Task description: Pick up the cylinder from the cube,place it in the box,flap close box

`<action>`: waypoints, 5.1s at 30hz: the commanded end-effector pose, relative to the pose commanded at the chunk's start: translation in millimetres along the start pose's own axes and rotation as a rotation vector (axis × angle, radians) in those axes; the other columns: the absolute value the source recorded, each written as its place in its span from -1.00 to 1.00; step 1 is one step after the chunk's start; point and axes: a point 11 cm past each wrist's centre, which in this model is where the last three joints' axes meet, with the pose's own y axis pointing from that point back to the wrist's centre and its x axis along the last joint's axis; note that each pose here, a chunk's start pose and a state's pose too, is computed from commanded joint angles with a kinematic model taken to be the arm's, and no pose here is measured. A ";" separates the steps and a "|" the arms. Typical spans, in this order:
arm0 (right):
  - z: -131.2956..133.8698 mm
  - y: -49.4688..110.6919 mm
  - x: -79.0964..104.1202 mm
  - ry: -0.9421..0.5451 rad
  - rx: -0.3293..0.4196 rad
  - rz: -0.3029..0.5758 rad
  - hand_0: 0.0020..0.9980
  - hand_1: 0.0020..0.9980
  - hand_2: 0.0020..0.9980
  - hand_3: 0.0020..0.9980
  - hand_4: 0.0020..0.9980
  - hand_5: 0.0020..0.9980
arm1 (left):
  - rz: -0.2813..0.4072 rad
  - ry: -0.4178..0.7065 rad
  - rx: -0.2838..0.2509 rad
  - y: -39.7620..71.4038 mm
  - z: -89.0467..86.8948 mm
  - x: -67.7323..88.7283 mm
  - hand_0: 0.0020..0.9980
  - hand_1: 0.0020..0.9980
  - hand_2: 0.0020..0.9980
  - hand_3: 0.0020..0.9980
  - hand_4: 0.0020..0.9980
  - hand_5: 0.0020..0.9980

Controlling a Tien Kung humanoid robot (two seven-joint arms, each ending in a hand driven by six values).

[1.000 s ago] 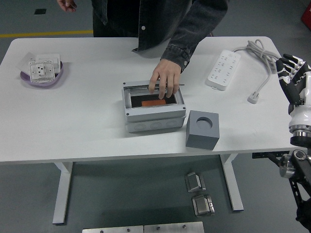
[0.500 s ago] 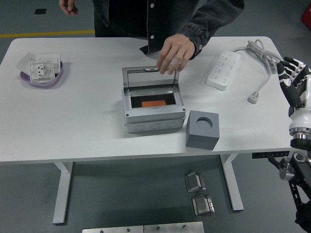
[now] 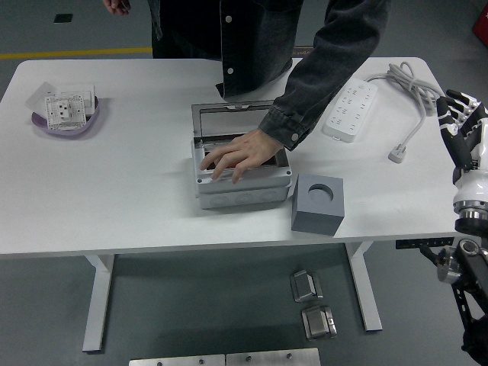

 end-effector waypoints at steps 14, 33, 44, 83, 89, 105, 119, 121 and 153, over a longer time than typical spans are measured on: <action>1.4 0.5 -2.5 -0.002 -0.006 -0.002 0.39 0.34 0.35 0.40 0.81 0.15 | -0.004 -0.005 -0.006 1.2 4.9 -3.0 0.49 0.52 0.53 0.78 0.19 -0.66; 29.8 20.5 -27.6 -0.099 -0.025 -0.026 0.38 0.34 0.35 0.40 0.81 0.16 | -0.002 -0.004 0.006 0.3 0.4 -1.6 0.49 0.52 0.53 0.77 0.18 -0.66; 49.1 40.0 -69.7 -0.106 -0.027 -0.144 0.46 0.64 0.76 0.83 0.81 -0.01 | -0.005 -0.001 0.031 -2.5 -11.8 -3.0 0.49 0.52 0.53 0.77 0.18 -0.67; 75.0 70.6 -127.6 -0.057 -0.144 -0.399 0.57 0.61 0.57 0.59 0.90 -0.07 | -0.019 -0.013 0.016 -1.5 -5.4 -12.3 0.49 0.52 0.53 0.77 0.18 -0.69; 75.4 71.4 -129.8 -0.054 -0.148 -0.409 0.56 0.57 0.53 0.57 0.91 -0.09 | -0.017 -0.012 0.009 -1.2 -3.8 -11.9 0.49 0.52 0.53 0.77 0.19 -0.70; 77.0 74.1 -131.7 -0.027 -0.154 -0.410 0.53 0.48 0.44 0.49 0.70 -0.32 | -0.020 -0.017 -0.001 -0.4 0.1 -14.3 0.48 0.51 0.51 0.77 0.19 -0.71; 79.8 75.8 -132.8 0.001 -0.167 -0.411 0.55 0.47 0.32 0.30 -0.61 -1.00 | -0.017 -0.019 -0.013 0.0 2.9 -14.8 0.48 0.50 0.51 0.77 0.18 -0.73; 79.5 75.8 -132.9 -0.001 -0.166 -0.410 0.55 0.47 0.32 0.30 -0.61 -1.00 | -0.017 -0.019 -0.015 0.0 3.2 -15.0 0.48 0.50 0.51 0.77 0.18 -0.73; 50.3 52.1 -143.0 0.044 -0.070 -0.417 0.59 0.32 0.24 0.01 -1.00 -1.00 | -0.013 -0.013 -0.029 0.3 5.6 -14.4 0.47 0.48 0.49 0.75 0.17 -0.75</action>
